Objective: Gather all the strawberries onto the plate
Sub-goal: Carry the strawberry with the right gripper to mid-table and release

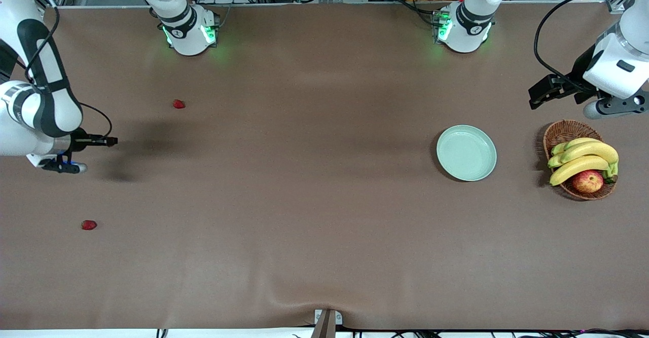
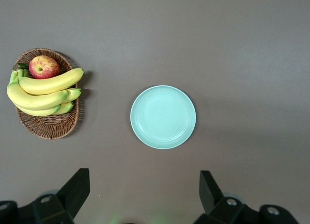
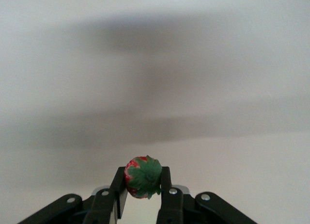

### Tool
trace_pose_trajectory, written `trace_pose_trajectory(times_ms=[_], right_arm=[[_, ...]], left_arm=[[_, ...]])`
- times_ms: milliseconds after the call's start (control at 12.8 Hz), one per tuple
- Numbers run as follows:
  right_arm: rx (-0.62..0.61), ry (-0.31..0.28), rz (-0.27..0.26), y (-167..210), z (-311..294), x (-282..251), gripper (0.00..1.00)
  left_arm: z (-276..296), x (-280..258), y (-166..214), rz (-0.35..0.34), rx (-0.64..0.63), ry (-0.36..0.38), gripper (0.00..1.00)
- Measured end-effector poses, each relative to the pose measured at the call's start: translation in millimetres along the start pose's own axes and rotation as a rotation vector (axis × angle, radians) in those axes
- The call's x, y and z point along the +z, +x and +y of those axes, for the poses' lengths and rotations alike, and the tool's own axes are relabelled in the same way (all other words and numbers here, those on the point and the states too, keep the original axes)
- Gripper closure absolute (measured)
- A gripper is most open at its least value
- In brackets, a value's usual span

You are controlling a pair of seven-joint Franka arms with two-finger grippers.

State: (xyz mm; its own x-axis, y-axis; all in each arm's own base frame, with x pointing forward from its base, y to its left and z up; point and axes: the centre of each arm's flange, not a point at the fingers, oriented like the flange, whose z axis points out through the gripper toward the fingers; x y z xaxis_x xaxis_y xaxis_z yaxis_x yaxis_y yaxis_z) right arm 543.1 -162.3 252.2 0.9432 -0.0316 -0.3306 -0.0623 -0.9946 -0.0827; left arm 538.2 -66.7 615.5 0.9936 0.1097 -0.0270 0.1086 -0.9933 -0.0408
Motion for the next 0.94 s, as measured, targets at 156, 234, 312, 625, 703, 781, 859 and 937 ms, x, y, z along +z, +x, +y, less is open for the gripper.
trace_pose_trajectory(times_ms=[156,234,312,625,703,781,859,937], right_arm=[[-0.118,-0.014,0.052,24.4,-80.6,-25.1,0.69],[-0.175,-0.017,0.083,33.3,-123.6,-38.3,0.69],[-0.234,-0.026,0.115,40.0,-166.0,-52.4,0.69],[-0.408,-0.057,0.194,55.1,-290.4,-80.1,0.69],[-0.447,-0.063,0.201,57.8,-317.4,-78.1,0.69],[-0.489,-0.07,0.205,59.9,-346.7,-73.3,0.69],[-0.529,-0.076,0.208,61.7,-374.8,-65.2,0.69],[-0.566,-0.076,0.219,63.3,-403.7,-54.1,0.69]], left_arm=[[0.3,-0.1,0.0,0.001,0.0,0.0,0.0],[0.6,-0.3,0.2,0.003,0.001,-0.001,0.0],[1.1,-0.9,0.8,0.01,0.002,-0.002,0.0],[2.5,-1.0,2.0,0.019,0.004,-0.004,0.0],[4.0,0.3,2.8,0.019,0.006,-0.004,0.0],[6.5,1.9,3.9,0.02,0.01,-0.005,0.0],[9.1,4.0,5.3,0.02,0.013,-0.005,0.0],[10.8,6.0,6.7,0.02,0.012,-0.005,0.0]])
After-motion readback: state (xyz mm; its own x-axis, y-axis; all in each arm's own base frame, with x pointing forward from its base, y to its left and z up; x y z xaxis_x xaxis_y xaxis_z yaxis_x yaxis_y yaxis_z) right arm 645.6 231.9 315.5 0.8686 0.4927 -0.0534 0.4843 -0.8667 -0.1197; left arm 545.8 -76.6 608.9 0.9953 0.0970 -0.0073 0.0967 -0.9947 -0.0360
